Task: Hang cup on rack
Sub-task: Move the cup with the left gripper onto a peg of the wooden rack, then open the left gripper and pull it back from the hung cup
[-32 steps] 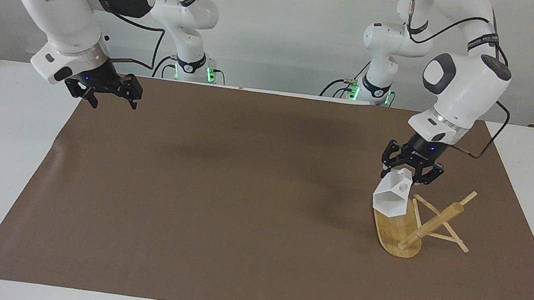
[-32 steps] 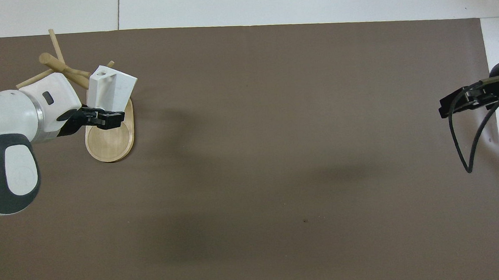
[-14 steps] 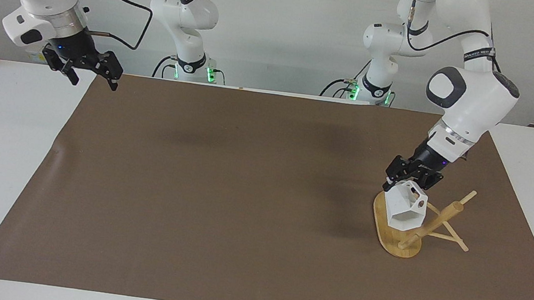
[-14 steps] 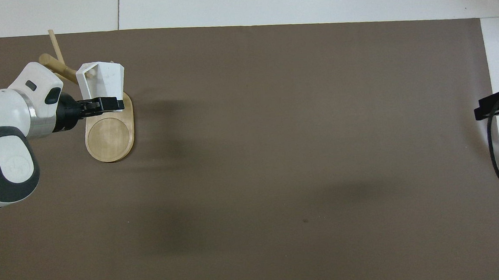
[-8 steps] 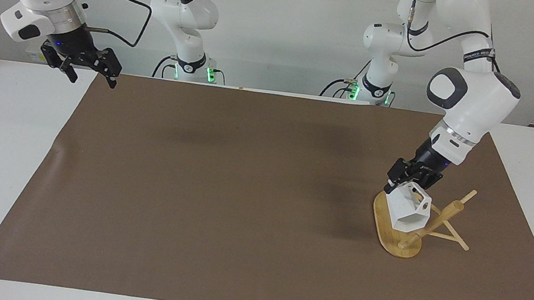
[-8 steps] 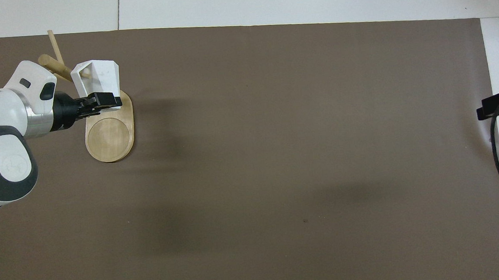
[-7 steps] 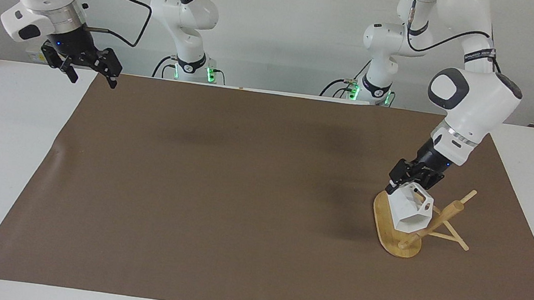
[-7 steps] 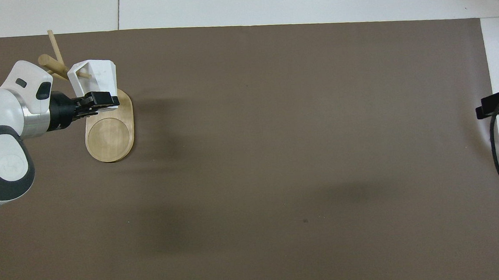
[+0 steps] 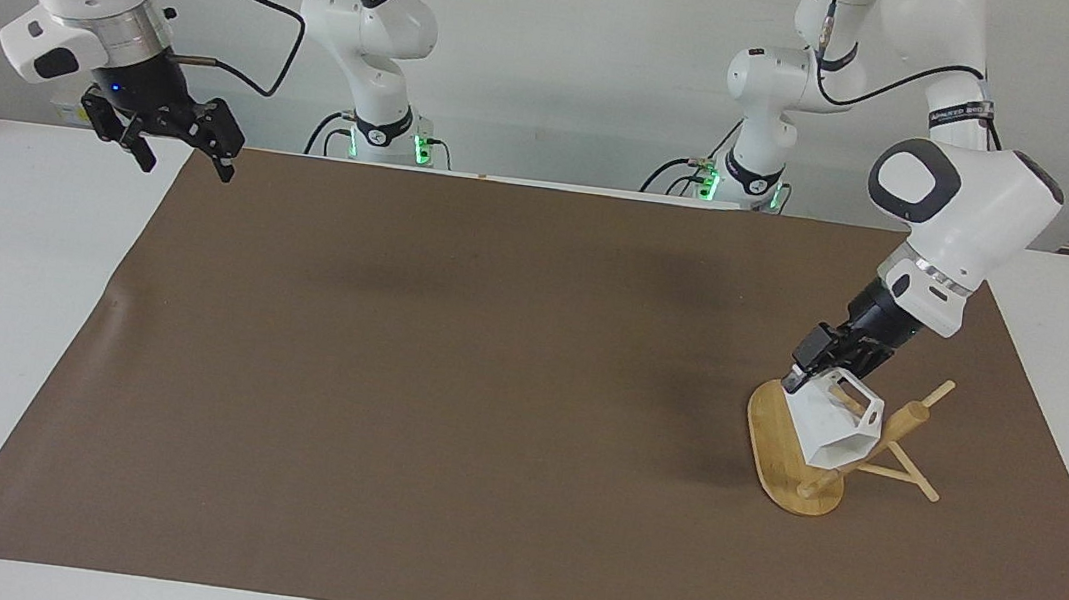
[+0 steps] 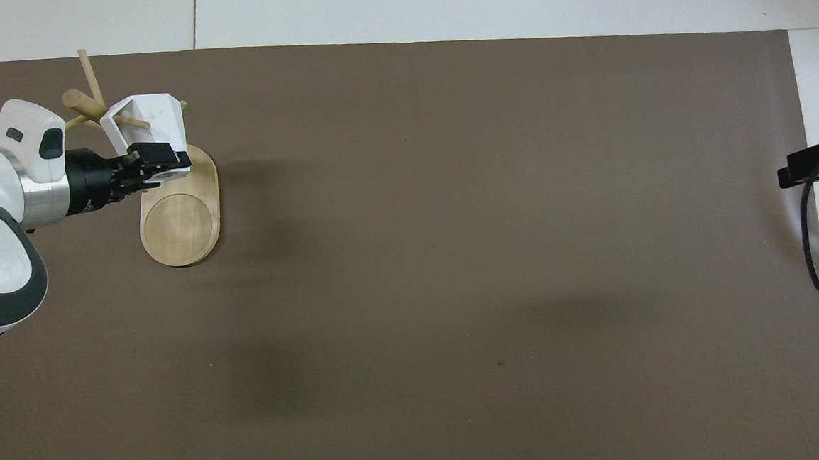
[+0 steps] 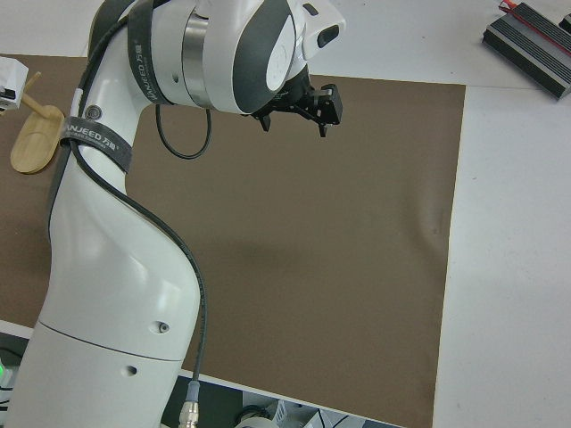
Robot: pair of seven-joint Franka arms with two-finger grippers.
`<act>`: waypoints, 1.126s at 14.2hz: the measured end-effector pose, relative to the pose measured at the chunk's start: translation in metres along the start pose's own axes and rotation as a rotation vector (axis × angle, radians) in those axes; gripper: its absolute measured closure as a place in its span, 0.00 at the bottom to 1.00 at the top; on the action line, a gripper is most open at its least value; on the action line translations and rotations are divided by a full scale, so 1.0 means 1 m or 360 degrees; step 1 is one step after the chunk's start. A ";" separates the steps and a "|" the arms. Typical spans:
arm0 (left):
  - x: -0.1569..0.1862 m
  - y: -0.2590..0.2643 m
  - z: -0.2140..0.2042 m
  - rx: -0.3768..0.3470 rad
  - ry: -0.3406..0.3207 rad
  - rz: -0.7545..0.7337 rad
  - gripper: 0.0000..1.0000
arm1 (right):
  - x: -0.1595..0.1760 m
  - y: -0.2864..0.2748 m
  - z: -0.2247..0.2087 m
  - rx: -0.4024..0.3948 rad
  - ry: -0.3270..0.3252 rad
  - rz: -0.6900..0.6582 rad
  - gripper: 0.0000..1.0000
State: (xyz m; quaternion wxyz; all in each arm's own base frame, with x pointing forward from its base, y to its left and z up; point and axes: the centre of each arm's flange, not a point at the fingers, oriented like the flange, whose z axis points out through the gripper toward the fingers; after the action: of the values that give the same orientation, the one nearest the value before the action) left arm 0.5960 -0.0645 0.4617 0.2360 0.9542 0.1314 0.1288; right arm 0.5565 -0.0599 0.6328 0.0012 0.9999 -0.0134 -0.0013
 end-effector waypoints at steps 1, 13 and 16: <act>0.000 0.000 0.000 0.0000 0.0000 -0.0001 0.31 | 0.000 -0.001 0.000 0.0000 0.0000 -0.0002 0.00; -0.001 0.002 0.003 -0.0001 -0.0008 0.0003 0.00 | 0.000 -0.002 0.000 0.0001 0.0001 -0.0006 0.00; -0.001 0.004 0.002 0.0035 -0.0015 0.0050 0.00 | 0.000 -0.002 0.000 0.0001 0.0001 -0.0006 0.00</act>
State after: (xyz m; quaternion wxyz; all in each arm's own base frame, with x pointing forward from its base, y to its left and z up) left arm 0.5968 -0.0685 0.4615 0.2242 0.9592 0.1167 0.1267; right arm 0.5563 -0.0578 0.6332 0.0008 0.9999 -0.0115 -0.0009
